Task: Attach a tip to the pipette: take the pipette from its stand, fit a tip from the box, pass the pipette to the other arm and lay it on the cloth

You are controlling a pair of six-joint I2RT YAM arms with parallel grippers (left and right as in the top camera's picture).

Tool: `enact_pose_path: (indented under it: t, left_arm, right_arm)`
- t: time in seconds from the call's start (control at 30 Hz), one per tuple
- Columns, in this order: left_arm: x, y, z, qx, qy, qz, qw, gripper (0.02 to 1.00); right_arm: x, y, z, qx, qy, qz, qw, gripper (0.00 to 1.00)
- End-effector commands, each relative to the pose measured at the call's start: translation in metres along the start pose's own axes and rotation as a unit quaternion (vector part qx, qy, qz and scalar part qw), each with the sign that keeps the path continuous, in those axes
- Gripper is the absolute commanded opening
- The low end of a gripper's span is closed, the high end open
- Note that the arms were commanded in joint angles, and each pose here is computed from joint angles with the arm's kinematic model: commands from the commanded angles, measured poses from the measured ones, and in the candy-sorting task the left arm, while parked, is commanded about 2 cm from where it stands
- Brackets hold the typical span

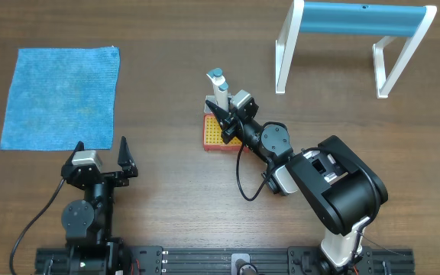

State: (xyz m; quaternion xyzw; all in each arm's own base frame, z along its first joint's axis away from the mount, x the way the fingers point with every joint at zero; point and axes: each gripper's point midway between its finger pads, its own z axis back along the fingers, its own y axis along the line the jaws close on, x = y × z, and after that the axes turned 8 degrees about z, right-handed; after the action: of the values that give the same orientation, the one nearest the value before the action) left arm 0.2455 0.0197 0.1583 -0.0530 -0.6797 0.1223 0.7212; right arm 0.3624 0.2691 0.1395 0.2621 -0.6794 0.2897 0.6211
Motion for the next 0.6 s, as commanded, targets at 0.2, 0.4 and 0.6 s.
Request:
enact_pose_path:
  t: [0.2, 0.4, 0.6]
  left_arm:
    - [0.0, 0.003, 0.0, 0.009, -0.001, -0.006, 1.0, 0.961]
    - [0.0, 0.003, 0.0, 0.009, -0.001, -0.006, 1.0, 0.961]
    - [0.0, 0.003, 0.0, 0.009, -0.001, -0.006, 1.0, 0.961]
  right_arm:
    - [-0.005, 0.003, 0.002, 0.009, 0.015, 0.0, 1.0, 0.08]
    - [0.086, -0.006, -0.015, 0.004, -0.067, 0.023, 0.997, 0.08]
    - [0.131, -0.005, -0.001, 0.005, -0.044, 0.016, 0.999, 0.08]
